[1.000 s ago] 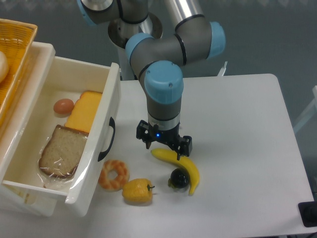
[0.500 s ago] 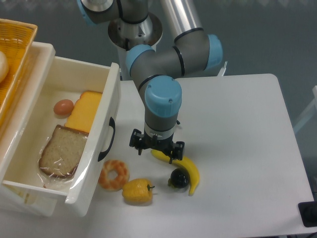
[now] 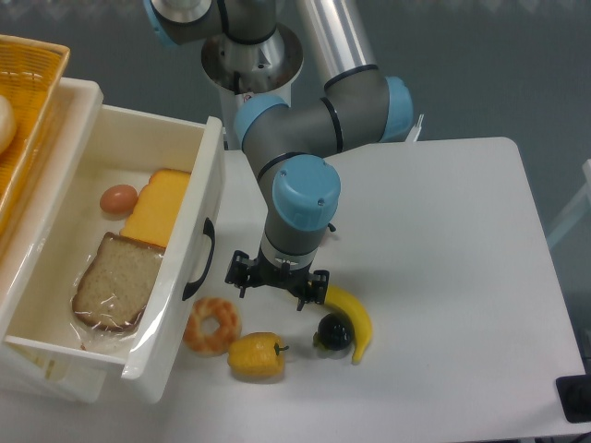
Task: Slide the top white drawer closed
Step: 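Move the gripper toward the open white drawer's front face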
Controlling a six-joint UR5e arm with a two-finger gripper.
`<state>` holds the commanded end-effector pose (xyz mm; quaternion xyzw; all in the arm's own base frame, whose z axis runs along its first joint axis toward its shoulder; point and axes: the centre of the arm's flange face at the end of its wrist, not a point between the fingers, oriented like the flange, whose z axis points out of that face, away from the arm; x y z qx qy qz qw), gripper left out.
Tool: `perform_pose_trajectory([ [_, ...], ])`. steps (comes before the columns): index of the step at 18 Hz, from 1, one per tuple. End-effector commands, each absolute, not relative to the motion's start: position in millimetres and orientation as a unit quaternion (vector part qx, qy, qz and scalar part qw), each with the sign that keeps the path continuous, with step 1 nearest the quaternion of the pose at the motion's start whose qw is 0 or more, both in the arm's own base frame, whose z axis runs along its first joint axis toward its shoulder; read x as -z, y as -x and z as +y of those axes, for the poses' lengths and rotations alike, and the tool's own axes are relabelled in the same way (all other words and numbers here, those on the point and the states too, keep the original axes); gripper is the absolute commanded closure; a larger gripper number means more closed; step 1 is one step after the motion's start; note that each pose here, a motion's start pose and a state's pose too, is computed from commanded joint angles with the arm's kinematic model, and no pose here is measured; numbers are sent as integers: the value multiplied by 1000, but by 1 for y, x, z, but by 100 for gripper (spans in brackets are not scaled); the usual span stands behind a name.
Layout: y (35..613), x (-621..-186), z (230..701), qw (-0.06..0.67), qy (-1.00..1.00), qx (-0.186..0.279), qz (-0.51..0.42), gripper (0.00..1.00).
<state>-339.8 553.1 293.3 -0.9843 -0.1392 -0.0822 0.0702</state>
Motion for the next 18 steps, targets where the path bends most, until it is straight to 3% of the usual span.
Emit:
perform_pose_trajectory([
  [18,324,-298,561,76,984,93,-128,0],
])
